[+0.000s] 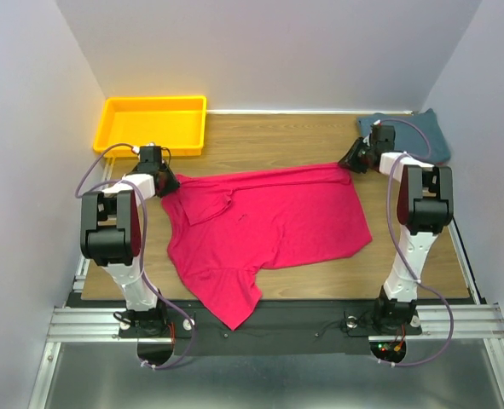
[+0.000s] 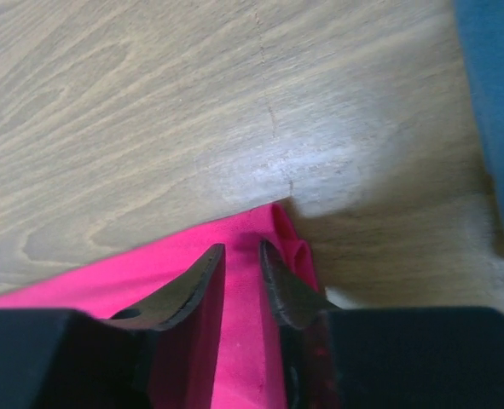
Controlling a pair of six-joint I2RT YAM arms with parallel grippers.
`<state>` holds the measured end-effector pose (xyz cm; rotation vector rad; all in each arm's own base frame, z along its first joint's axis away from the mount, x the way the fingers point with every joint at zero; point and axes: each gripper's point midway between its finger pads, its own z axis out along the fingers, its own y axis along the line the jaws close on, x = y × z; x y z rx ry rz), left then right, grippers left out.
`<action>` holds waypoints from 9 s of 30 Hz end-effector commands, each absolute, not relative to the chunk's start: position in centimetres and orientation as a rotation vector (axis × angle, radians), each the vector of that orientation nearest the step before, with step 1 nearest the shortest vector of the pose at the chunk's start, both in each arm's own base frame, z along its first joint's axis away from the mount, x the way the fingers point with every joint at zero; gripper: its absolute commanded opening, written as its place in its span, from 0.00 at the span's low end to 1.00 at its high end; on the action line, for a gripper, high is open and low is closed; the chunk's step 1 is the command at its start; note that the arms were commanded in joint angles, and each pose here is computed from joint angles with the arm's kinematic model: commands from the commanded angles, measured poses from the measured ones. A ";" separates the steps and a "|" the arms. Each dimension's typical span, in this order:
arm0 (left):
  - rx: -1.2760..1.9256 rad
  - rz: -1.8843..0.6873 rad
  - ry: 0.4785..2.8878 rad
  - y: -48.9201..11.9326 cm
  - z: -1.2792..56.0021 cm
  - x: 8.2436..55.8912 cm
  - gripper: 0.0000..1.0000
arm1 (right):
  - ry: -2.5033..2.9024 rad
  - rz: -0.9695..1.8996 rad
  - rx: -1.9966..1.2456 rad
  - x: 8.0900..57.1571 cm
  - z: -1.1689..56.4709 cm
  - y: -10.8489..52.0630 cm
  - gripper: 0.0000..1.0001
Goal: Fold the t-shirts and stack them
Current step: Fold the tshirt
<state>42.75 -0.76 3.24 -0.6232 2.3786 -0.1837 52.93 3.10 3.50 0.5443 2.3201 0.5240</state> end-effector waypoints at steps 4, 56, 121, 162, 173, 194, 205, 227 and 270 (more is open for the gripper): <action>-0.522 -0.241 2.239 -1.7 9.9 45.1 0.64 | 2.227 0.435 0.404 52.2 9.8 2.1 0.35; 0.340 0.088 2.385 -20.1 5.7 38.0 0.41 | 2.339 0.168 0.215 46.6 8.8 3.9 0.41; 0.428 0.123 2.533 -19.1 3.9 33.8 0.00 | 2.380 0.260 0.158 49.1 6.6 5.9 0.34; 0.266 0.036 2.442 -19.0 7.4 35.8 0.61 | 2.426 0.268 0.156 44.5 6.8 5.9 0.18; -0.168 -0.038 2.265 -9.8 12.5 42.1 0.63 | 2.291 0.281 0.189 49.8 11.4 5.7 0.21; -0.553 0.019 2.393 -1.8 2.9 44.8 0.39 | 2.405 0.297 0.373 53.3 3.1 3.6 0.20; -0.525 -0.090 2.384 -2.9 2.9 48.5 0.39 | 2.386 0.292 0.441 55.0 2.4 1.3 0.20; -0.543 -0.153 2.252 -4.8 15.0 33.4 0.73 | 2.251 0.366 0.467 41.0 14.5 2.6 0.65; -0.964 0.097 2.692 -7.2 1.6 19.6 0.60 | 2.470 0.272 0.763 25.5 6.4 2.2 0.58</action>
